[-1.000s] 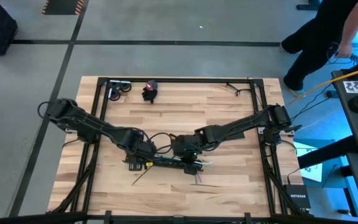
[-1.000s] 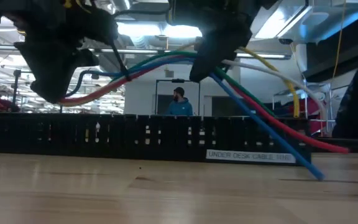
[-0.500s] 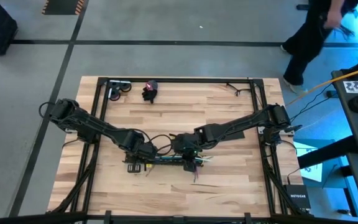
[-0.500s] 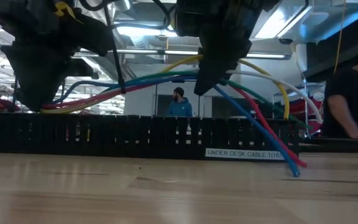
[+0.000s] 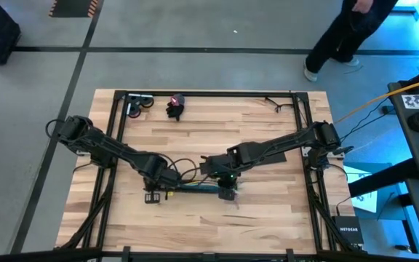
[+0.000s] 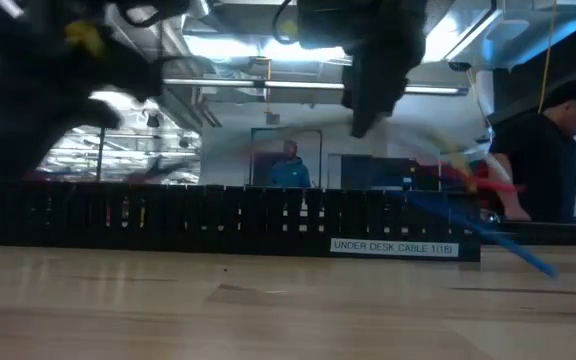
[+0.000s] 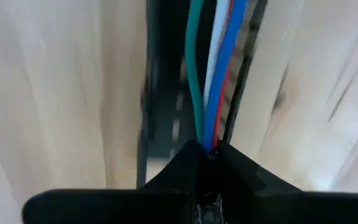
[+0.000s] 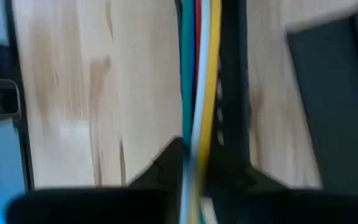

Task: Ziptie cables
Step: Put the cable wires into the black cable duct

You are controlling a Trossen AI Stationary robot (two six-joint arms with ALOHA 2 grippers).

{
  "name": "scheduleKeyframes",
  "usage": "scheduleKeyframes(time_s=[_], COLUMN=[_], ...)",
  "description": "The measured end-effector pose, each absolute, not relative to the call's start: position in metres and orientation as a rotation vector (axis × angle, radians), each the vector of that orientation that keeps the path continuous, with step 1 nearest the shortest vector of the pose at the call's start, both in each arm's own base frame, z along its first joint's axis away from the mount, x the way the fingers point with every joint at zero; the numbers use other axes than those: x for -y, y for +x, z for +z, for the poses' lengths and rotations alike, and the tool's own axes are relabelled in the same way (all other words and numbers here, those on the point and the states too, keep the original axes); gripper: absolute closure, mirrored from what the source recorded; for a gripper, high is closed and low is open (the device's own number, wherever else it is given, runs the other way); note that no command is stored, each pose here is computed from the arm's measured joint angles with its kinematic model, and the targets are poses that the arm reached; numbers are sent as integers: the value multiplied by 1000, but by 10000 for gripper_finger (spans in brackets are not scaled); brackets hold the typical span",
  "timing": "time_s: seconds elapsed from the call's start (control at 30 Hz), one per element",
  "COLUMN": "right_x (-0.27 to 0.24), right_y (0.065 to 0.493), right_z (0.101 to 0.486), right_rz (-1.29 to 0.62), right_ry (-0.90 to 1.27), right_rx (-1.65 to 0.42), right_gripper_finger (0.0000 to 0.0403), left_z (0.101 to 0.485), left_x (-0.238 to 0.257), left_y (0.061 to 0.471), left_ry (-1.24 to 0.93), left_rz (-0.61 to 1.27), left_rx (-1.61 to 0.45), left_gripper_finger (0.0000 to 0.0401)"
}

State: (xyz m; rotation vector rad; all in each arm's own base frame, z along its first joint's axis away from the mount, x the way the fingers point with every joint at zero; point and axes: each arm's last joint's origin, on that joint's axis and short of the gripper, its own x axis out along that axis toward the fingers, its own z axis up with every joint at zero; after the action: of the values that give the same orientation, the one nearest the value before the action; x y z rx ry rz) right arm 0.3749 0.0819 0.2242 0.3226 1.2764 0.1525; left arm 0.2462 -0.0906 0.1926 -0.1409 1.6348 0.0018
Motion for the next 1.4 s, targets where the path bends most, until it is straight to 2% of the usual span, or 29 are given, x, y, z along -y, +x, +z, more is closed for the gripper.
scheduleKeyframes(time_s=[0.17, 0.33, 0.53, 0.73, 0.93, 1.2, 1.4], right_x=[-79, -78, -78, -78, -78, -77, -78], right_y=[364, 366, 366, 365, 362, 361, 364], right_z=[223, 223, 223, 228, 235, 243, 245], right_rz=[144, 125, 134, 137, 144, 166, 167], right_ry=[264, 223, 229, 230, 227, 185, 196], right_rx=[-1383, -1361, -1361, -1349, -1332, -1284, -1248], right_gripper_finger=[276, 248, 248, 248, 248, 248, 248], left_z=[174, 167, 166, 167, 187, 218, 221], left_x=[87, 85, 87, 89, 88, 83, 82], left_y=[234, 230, 236, 240, 236, 225, 224], left_ry=[-162, -184, -231, -238, -254, -208, -228], left_rz=[26, 68, 82, 37, -2, -56, -44], left_rx=[-1704, -1710, -1646, -1602, -1521, -1372, -1345], left_gripper_finger=[366, 356, 325, 266, 223, 226, 225])
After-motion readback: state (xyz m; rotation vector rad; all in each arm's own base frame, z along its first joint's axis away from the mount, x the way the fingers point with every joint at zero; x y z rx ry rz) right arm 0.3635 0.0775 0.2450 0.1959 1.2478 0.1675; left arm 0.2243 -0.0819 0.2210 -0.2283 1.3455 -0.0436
